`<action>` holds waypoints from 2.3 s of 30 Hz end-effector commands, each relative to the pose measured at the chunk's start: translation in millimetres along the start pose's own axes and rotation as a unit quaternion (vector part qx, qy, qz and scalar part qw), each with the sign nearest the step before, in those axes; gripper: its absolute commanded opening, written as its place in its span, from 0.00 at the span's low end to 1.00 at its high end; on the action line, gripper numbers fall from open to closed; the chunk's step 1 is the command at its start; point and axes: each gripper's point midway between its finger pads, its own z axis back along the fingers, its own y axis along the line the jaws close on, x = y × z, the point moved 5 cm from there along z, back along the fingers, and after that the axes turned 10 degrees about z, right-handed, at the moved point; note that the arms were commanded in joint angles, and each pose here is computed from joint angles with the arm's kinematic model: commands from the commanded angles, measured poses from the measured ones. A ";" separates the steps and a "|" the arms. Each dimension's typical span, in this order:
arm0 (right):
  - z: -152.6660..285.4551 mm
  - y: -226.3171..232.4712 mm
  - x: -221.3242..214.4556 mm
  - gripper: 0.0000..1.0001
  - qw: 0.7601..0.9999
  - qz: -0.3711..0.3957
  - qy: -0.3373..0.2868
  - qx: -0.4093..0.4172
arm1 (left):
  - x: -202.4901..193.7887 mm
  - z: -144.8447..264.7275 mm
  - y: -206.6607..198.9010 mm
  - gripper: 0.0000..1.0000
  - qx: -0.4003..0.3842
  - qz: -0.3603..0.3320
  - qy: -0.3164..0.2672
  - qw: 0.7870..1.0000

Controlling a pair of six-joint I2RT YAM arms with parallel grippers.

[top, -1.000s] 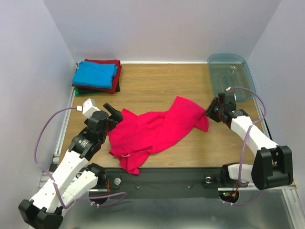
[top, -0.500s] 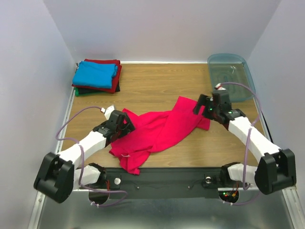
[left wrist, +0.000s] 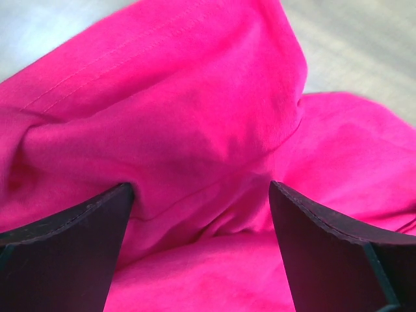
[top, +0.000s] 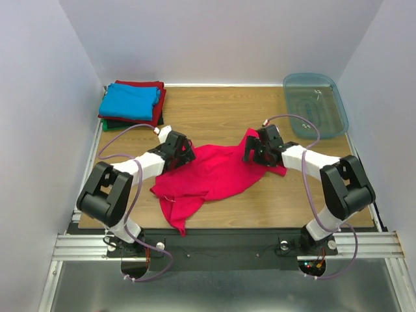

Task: Fold and stack the t-shirts
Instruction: Flatten the tshirt out

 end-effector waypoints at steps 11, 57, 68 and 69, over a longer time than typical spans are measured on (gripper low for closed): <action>64.7 -57.3 -126.1 1.00 0.986 -0.150 0.029 -0.060 | -27.0 -3.7 6.8 0.98 0.001 -0.011 0.070 0.997; -21.9 -82.7 32.0 0.45 0.972 -0.107 -0.012 -0.208 | 10.1 -80.7 -61.4 0.29 0.108 -0.145 0.045 0.982; 65.7 -79.0 48.7 0.00 0.973 -0.114 -0.114 -0.165 | 29.6 -82.9 -61.9 0.00 0.127 -0.130 0.011 0.983; 74.8 -73.4 41.7 0.01 0.977 -0.116 -0.112 -0.138 | 31.8 -83.0 -62.0 0.00 0.125 -0.127 0.009 0.984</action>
